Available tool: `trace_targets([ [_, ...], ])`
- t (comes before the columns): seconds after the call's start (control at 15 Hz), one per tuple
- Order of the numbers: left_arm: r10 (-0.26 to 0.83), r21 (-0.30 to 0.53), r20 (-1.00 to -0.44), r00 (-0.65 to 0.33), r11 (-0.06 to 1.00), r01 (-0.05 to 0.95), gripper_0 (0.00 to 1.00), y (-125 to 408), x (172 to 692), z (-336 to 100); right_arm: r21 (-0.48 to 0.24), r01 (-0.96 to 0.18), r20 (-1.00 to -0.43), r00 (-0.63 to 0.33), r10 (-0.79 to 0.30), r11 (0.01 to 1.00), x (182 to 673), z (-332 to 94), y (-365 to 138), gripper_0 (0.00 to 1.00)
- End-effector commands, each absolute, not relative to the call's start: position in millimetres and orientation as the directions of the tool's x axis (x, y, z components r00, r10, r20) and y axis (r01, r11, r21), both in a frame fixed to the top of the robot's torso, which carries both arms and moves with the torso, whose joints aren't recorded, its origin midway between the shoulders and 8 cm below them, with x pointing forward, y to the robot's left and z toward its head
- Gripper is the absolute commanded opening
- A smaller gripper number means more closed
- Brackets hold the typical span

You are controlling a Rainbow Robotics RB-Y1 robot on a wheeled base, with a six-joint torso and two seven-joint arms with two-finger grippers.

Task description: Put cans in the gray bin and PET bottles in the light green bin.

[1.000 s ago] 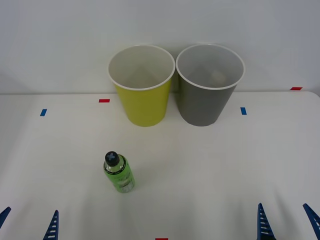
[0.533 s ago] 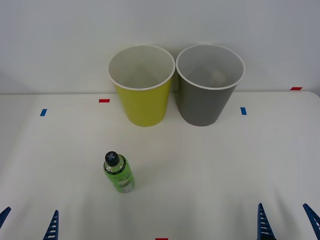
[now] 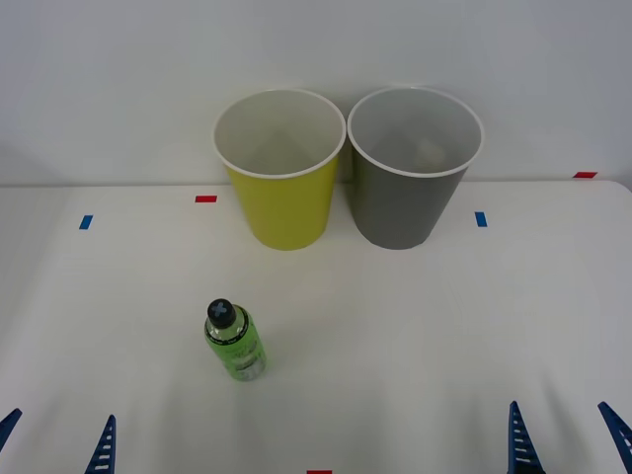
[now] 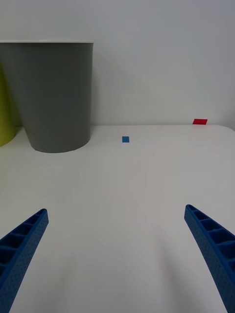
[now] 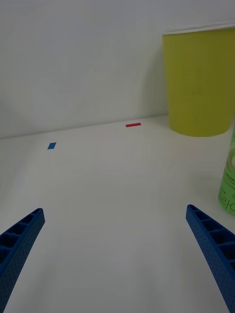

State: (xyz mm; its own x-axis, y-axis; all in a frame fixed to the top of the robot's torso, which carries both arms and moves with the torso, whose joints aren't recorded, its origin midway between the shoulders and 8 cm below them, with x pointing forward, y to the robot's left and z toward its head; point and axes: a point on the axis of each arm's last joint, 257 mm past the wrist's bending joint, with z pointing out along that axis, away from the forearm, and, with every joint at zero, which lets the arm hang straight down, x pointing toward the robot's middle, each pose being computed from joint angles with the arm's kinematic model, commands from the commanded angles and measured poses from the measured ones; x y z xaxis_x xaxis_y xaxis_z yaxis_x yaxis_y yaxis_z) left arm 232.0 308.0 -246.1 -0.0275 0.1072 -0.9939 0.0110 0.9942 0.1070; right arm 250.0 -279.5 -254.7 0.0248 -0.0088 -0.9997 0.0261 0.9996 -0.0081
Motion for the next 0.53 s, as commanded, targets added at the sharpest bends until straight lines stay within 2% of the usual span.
trace_targets([
  [0.07, 0.107, 0.107, -0.994, -0.027, 0.994, 0.011, 1.00, 308.0, 232.0, -246.1, -0.008, 0.026, -1.000, 0.025, -0.009, 1.000, 250.0, -254.7, -279.5, 0.96],
  [0.53, 0.107, 0.107, -0.994, -0.027, 0.994, 0.011, 1.00, 308.0, 232.0, -246.1, -0.008, 0.026, -1.000, 0.025, -0.009, 1.000, 250.0, -254.7, -279.5, 0.96],
])
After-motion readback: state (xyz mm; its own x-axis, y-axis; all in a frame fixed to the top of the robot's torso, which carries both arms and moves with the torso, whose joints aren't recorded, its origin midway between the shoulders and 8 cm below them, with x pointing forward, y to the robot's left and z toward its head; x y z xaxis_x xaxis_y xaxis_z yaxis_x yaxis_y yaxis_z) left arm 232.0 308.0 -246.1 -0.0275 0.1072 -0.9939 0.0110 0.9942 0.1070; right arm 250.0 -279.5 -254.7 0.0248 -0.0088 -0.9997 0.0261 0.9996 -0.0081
